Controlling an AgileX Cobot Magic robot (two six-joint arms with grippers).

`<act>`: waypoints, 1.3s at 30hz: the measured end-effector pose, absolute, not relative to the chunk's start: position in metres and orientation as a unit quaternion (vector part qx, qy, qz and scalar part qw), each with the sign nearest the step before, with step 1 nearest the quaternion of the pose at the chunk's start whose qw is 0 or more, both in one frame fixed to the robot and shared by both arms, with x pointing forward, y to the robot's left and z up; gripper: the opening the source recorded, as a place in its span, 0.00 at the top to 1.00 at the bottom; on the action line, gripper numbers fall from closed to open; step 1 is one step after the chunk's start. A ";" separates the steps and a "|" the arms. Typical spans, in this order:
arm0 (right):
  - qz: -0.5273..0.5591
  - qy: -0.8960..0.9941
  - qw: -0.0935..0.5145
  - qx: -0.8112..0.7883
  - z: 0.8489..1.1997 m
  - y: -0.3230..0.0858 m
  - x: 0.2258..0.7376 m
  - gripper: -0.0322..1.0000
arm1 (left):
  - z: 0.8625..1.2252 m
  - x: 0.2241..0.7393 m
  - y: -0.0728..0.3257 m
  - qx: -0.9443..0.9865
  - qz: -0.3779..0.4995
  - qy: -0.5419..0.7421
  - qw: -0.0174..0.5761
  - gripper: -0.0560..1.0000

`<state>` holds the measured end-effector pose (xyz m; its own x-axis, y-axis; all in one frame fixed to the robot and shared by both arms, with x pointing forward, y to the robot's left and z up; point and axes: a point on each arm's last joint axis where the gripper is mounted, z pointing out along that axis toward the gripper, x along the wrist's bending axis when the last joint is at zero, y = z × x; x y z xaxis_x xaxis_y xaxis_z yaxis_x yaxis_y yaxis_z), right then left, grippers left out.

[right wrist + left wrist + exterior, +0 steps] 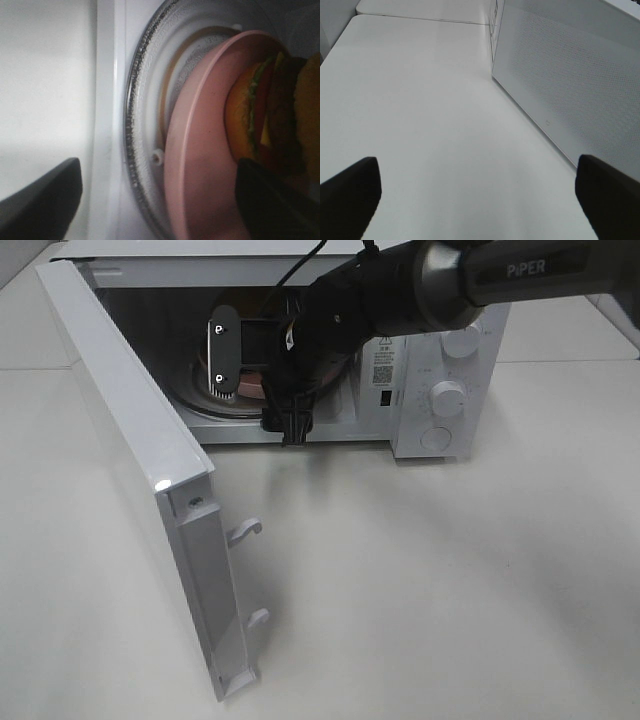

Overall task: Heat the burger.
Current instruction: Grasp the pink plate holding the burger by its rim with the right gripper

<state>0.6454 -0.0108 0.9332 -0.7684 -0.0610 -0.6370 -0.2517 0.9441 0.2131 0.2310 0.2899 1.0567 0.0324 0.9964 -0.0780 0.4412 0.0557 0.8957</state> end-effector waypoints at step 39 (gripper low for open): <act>0.173 0.929 0.328 -0.023 0.912 -0.006 0.685 0.33 | 1.057 0.231 0.290 0.595 0.345 0.604 0.403 0.03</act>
<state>0.6845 -0.0058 0.9120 -0.7844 0.0704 -0.6163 -0.1565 0.9389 0.3064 0.2310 0.2901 1.0567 0.0313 0.9966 -0.0763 0.4412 0.0548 0.8957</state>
